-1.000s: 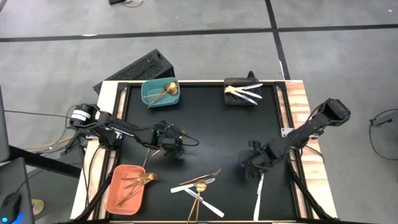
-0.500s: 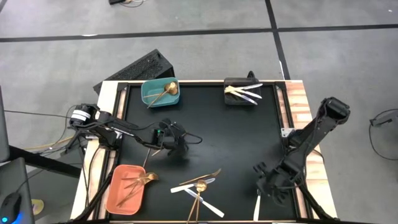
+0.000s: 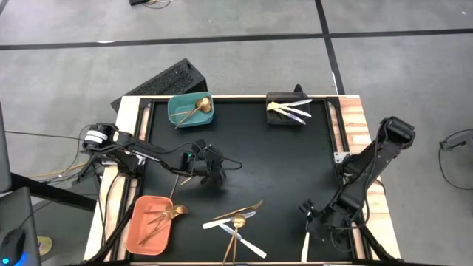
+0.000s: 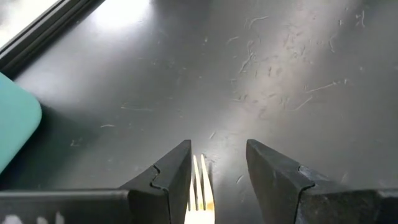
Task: Sort silverware by color (type)
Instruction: Put the yellow knife into the black bin
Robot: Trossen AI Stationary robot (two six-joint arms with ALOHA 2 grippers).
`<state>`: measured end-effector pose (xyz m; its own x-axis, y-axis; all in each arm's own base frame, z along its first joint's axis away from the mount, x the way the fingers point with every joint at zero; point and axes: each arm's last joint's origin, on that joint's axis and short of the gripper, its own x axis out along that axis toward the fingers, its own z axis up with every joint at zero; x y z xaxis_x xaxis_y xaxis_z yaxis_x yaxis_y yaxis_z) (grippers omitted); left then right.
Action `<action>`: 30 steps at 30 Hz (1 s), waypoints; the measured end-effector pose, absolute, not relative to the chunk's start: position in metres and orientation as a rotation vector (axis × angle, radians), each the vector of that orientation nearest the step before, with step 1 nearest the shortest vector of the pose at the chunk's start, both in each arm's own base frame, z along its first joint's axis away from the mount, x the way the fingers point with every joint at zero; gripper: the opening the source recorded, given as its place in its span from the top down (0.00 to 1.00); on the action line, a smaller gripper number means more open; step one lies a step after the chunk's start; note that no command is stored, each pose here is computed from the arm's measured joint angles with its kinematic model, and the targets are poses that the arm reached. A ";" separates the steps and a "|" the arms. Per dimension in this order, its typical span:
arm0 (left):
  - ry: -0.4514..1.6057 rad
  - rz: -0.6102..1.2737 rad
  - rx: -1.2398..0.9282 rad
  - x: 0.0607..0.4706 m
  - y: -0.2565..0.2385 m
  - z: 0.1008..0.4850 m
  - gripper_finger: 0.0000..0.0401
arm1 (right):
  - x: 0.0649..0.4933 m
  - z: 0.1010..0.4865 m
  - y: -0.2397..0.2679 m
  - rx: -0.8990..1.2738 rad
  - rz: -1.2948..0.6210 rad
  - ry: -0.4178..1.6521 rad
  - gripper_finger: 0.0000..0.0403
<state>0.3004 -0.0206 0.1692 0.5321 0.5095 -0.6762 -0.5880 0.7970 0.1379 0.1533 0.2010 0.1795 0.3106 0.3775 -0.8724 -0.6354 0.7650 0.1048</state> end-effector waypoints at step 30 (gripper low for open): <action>0.766 0.658 -0.112 0.301 -0.020 0.169 0.65 | 0.194 0.133 0.209 -0.423 0.608 1.376 0.81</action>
<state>0.3005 -0.0202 0.1694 0.5323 0.5110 -0.6749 -0.5899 0.7958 0.1372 0.1936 0.2093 0.1328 0.0805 0.1526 -0.9850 -0.6257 0.7770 0.0692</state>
